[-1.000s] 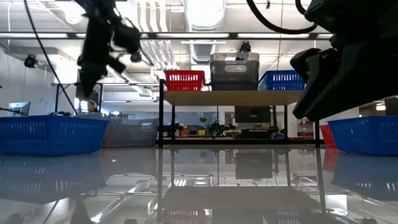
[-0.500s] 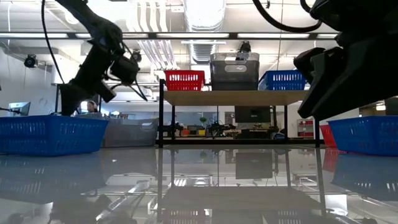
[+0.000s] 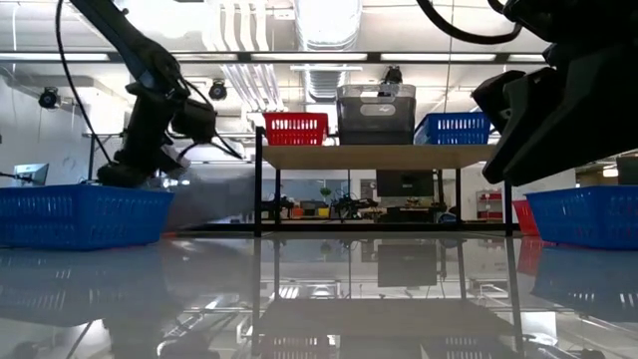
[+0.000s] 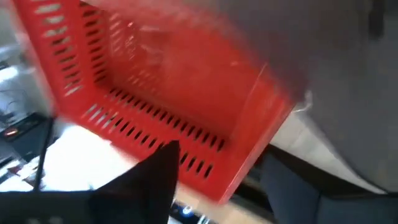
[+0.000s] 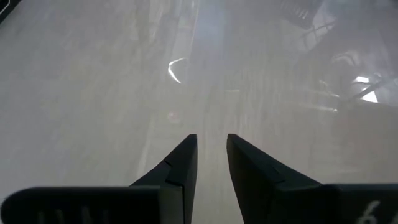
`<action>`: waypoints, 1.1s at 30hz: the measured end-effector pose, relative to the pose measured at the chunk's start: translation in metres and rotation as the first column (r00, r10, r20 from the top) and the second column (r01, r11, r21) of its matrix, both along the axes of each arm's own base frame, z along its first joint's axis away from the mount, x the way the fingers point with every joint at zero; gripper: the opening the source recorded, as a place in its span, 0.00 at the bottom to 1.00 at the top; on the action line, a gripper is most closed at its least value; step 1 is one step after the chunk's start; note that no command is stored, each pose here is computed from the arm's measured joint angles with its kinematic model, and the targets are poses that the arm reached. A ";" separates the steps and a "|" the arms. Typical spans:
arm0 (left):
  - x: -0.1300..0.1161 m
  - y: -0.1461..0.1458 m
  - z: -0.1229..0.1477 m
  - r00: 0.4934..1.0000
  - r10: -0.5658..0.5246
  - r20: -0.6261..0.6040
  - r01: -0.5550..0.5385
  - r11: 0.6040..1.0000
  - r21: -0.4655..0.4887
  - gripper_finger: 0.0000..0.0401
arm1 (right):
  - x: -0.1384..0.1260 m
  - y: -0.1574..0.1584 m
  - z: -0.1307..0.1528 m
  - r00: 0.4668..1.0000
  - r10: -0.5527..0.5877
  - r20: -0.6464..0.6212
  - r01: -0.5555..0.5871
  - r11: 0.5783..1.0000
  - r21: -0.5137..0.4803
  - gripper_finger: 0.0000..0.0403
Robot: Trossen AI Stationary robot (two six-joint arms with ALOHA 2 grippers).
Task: Stack baskets on shelf by color
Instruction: Stack the left red bin into the red bin on the shelf
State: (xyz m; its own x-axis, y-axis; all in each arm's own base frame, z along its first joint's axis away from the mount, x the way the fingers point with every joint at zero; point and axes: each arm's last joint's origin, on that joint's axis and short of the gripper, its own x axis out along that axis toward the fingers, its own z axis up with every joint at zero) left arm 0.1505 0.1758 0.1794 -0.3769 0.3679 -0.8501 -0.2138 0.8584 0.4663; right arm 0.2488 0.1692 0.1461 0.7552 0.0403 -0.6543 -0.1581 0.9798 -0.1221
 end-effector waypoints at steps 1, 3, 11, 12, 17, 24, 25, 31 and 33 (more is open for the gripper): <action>0.001 0.001 -0.002 1.000 0.008 0.018 -0.008 1.000 -0.002 0.44 | 0.000 0.000 0.000 1.000 0.001 -0.001 -0.001 1.000 0.000 0.20; 0.001 0.002 -0.003 0.998 0.016 0.060 -0.015 1.000 -0.017 0.36 | 0.000 0.000 0.000 1.000 0.001 -0.001 -0.001 1.000 -0.001 0.18; 0.002 0.001 -0.006 0.992 0.016 0.121 -0.010 0.998 -0.058 0.11 | 0.000 0.000 0.000 1.000 0.002 -0.001 -0.002 1.000 -0.002 0.16; 0.002 0.001 -0.006 0.993 0.017 0.115 -0.010 0.998 -0.065 0.09 | 0.000 0.000 0.000 1.000 0.002 -0.001 -0.002 1.000 -0.003 0.16; -0.001 -0.004 -0.004 0.996 0.030 0.084 -0.022 0.995 -0.098 0.01 | 0.000 0.000 0.000 1.000 0.003 -0.001 -0.003 1.000 -0.004 0.16; -0.008 -0.023 0.025 0.996 0.049 0.069 -0.039 0.990 -0.139 0.00 | 0.000 0.000 0.000 1.000 0.004 -0.001 -0.004 1.000 -0.006 0.16; -0.009 -0.026 0.032 0.995 0.054 0.079 -0.043 0.989 -0.139 0.00 | 0.000 0.000 0.000 1.000 0.005 0.000 -0.005 1.000 -0.006 0.16; -0.015 -0.042 0.089 0.936 0.082 0.342 -0.038 0.990 -0.134 0.00 | 0.000 0.000 0.001 1.000 -0.005 0.013 0.005 1.000 -0.017 0.16; -0.020 -0.049 0.110 0.888 0.076 0.453 -0.024 0.992 -0.121 0.00 | 0.001 0.000 0.001 1.000 -0.005 0.014 0.005 1.000 -0.017 0.16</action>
State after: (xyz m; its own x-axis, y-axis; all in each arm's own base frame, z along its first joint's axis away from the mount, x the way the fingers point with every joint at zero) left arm 0.1310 0.1265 0.2893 0.0461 0.2543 -0.9660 -0.4241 0.8806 0.2116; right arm 0.2497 0.1691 0.1471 0.7647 0.0255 -0.6439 -0.1515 0.9783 -0.1412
